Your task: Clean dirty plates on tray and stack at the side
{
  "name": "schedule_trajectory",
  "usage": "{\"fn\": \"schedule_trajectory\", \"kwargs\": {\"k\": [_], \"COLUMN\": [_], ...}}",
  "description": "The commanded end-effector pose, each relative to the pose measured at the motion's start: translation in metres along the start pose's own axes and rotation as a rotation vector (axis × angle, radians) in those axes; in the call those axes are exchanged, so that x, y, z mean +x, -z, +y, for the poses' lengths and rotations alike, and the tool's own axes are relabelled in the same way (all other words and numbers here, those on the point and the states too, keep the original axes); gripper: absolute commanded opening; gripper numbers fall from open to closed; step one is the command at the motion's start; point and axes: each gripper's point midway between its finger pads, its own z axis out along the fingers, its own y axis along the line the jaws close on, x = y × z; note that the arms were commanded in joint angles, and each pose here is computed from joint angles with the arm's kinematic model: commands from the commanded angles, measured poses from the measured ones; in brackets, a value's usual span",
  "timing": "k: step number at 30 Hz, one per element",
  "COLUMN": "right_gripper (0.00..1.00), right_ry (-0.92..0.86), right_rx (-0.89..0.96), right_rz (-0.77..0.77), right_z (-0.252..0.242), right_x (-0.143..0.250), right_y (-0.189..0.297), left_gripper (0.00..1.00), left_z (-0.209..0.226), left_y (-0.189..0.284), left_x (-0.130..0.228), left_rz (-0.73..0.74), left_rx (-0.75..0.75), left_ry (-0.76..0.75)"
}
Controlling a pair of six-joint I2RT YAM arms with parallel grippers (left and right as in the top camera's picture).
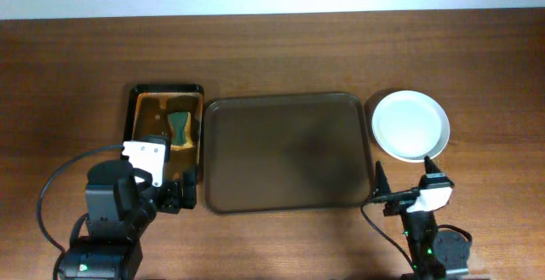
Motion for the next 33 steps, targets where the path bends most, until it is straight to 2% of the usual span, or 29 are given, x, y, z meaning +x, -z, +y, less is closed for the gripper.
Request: {"fn": "schedule_trajectory", "kwargs": {"k": [1,27,31,32,33], "right_gripper": [0.99,0.98,0.98,0.98,0.98], "right_ry": [0.099,0.099,0.099,0.099,0.099], "right_rx": [0.013,0.017,0.017,0.017,0.017], "right_rz": [0.051,0.051,0.051,0.051,0.051], "right_z": [-0.002,-0.003,-0.003,-0.003,-0.003], "right_x": [0.014,0.014,0.014,0.014,0.014], "right_y": [0.001,0.001,0.001,0.001,0.001], "left_gripper": [1.00,1.00,1.00,1.00,1.00], "left_z": [-0.001,0.001,0.003,0.004,0.004], "left_y": [0.000,0.004,-0.002,-0.010,-0.012], "left_x": [0.001,0.006,0.011,0.015,0.018], "left_rz": [0.000,-0.001,-0.174,-0.302,-0.354], "left_rx": [0.009,-0.010,-0.024,-0.028,-0.026], "left_ry": [0.008,0.003,-0.016,-0.013,0.002]}}
